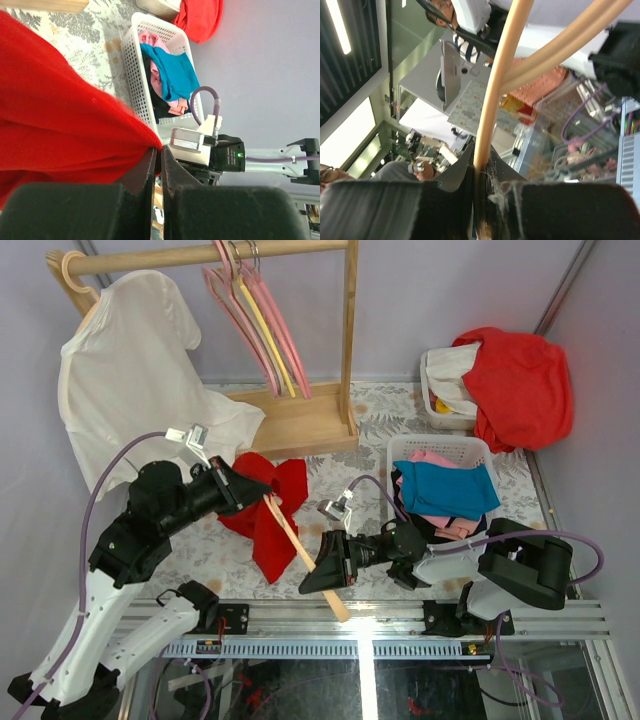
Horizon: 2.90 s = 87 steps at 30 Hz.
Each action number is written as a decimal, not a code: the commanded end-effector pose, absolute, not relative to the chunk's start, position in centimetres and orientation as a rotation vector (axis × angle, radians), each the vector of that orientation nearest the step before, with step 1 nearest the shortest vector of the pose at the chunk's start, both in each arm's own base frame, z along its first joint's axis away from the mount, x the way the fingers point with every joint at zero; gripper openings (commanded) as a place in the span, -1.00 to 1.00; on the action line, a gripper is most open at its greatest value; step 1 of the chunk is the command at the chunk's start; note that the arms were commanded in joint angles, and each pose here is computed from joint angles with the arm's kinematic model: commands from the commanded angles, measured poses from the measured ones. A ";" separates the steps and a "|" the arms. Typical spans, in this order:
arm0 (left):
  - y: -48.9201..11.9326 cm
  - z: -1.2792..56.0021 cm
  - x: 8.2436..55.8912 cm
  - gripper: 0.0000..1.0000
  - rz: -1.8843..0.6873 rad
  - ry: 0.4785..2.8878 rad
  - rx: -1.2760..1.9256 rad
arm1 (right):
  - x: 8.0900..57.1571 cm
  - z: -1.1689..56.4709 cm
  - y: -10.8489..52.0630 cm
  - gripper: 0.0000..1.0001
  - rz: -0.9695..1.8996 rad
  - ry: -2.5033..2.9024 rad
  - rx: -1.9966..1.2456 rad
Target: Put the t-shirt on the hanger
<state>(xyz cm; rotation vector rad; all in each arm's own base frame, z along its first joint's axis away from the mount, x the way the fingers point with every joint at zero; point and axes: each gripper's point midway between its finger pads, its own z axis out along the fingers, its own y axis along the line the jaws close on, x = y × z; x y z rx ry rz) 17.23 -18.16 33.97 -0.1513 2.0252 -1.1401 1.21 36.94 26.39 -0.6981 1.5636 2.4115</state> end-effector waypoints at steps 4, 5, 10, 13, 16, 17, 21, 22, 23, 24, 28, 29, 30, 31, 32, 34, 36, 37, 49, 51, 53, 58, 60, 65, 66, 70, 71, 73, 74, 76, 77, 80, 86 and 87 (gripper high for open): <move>-18.5 33.3 14.5 -1.00 -1.258 2.007 -0.099 | -1.1 25.4 34.6 -1.00 2.468 1.552 -0.788; -18.4 32.9 14.2 -1.00 -1.257 2.018 -0.102 | -1.0 25.3 34.6 -1.00 2.464 1.559 -0.777; -18.2 31.5 12.7 -1.00 -1.298 2.045 -0.105 | -0.4 24.5 35.2 -1.00 2.449 1.597 -0.737; -18.1 30.6 12.0 -1.00 -1.309 2.063 -0.105 | -0.4 25.0 35.5 -1.00 2.458 1.579 -0.740; -18.1 30.2 11.6 -1.00 -1.327 2.072 -0.101 | 0.0 25.8 36.1 -1.00 2.465 1.552 -0.734; -18.1 30.2 11.4 -1.00 -1.334 2.073 -0.099 | 0.2 26.0 36.4 -1.00 2.466 1.549 -0.727; -18.1 30.2 10.9 -1.00 -1.356 2.069 -0.090 | 1.1 26.0 37.7 -1.00 2.452 1.543 -0.693; -18.1 30.2 10.8 -1.00 -1.357 2.071 -0.090 | 1.3 26.1 38.0 -1.00 2.450 1.537 -0.695; -18.1 30.2 10.6 -1.00 -1.362 2.071 -0.088 | 1.5 26.0 38.3 -1.00 2.447 1.536 -0.692; -18.1 30.2 10.5 -1.00 -1.366 2.072 -0.084 | 1.7 26.1 38.6 -1.00 2.446 1.535 -0.691; -18.2 30.3 10.1 -1.00 -1.383 2.079 -0.069 | 2.4 25.9 39.4 -1.00 2.440 1.536 -0.694; -18.2 30.3 10.1 -1.00 -1.382 2.082 -0.069 | 2.6 25.9 39.5 -1.00 2.436 1.536 -0.691; -18.1 30.3 10.0 -1.00 -1.382 2.083 -0.069 | 3.0 25.9 39.5 -1.00 2.430 1.533 -0.687; -18.1 30.3 9.9 -1.00 -1.384 2.082 -0.068 | 3.3 26.1 39.6 -1.00 2.424 1.524 -0.685; -18.1 30.4 9.8 -1.00 -1.389 2.082 -0.068 | 3.7 26.4 39.6 -1.00 2.419 1.513 -0.681; -18.1 30.6 9.6 -1.00 -1.403 2.081 -0.070 | 4.7 26.0 40.0 -1.00 2.403 1.523 -0.669; -18.1 30.9 9.4 -1.00 -1.411 2.076 -0.070 | 5.8 26.2 40.2 -1.00 2.389 1.512 -0.657; -18.0 31.0 9.3 -1.00 -1.407 2.076 -0.070 | 6.4 26.6 40.5 -1.00 2.387 1.497 -0.656; -17.2 31.6 8.5 -1.00 -1.395 2.087 -0.079 | 11.7 28.9 43.1 -1.00 2.351 1.381 -0.669; -16.9 31.5 8.4 -1.00 -1.379 2.092 -0.079 | 12.4 30.1 43.0 -1.00 2.334 1.331 -0.679; -16.8 31.4 8.4 -1.00 -1.371 2.098 -0.080 | 12.8 31.5 42.7 -1.00 2.317 1.274 -0.704; -16.7 31.3 8.6 -1.00 -1.361 2.101 -0.078 | 14.1 35.1 41.7 -1.00 2.257 1.131 -0.720; -16.6 31.4 8.8 -1.00 -1.352 2.105 -0.072 | 14.7 36.5 41.0 -1.00 2.226 1.079 -0.711; -16.3 31.9 8.8 -1.00 -1.316 2.110 -0.057 | 15.7 40.4 38.6 -1.00 2.150 0.951 -0.723; -16.2 31.9 8.8 -1.00 -1.310 2.113 -0.059 | 15.5 41.6 37.7 -1.00 2.131 0.912 -0.728; -16.3 31.7 9.1 -1.00 -1.303 2.122 -0.060 | 15.0 44.8 34.9 -1.00 2.072 0.810 -0.735; -16.3 31.7 9.2 -1.00 -1.299 2.124 -0.062 | 14.8 45.2 34.6 -1.00 2.070 0.799 -0.736; -16.3 31.6 9.4 -1.00 -1.290 2.128 -0.060 | 14.5 45.4 34.3 -1.00 2.068 0.791 -0.743; -16.3 31.6 9.5 -1.00 -1.285 2.130 -0.061 | 14.4 45.3 34.2 -1.00 2.068 0.792 -0.740; -16.2 31.4 9.7 -1.00 -1.277 2.132 -0.064 | 14.1 44.7 33.8 -1.00 2.052 0.799 -0.732; -16.2 31.3 9.8 -1.00 -1.275 2.135 -0.065 | 13.9 44.3 33.6 -1.00 2.048 0.811 -0.727; -16.2 30.4 10.1 -1.00 -1.262 2.154 -0.080 | 12.7 44.1 32.4 -1.00 2.020 0.790 -0.732; -16.2 30.2 11.0 -0.86 -1.246 2.142 -0.100 | 10.7 45.1 30.6 -1.00 2.002 0.736 -0.760; -16.2 30.5 11.2 -0.78 -1.242 2.136 -0.100 | 10.6 45.1 30.5 -1.00 2.001 0.732 -0.762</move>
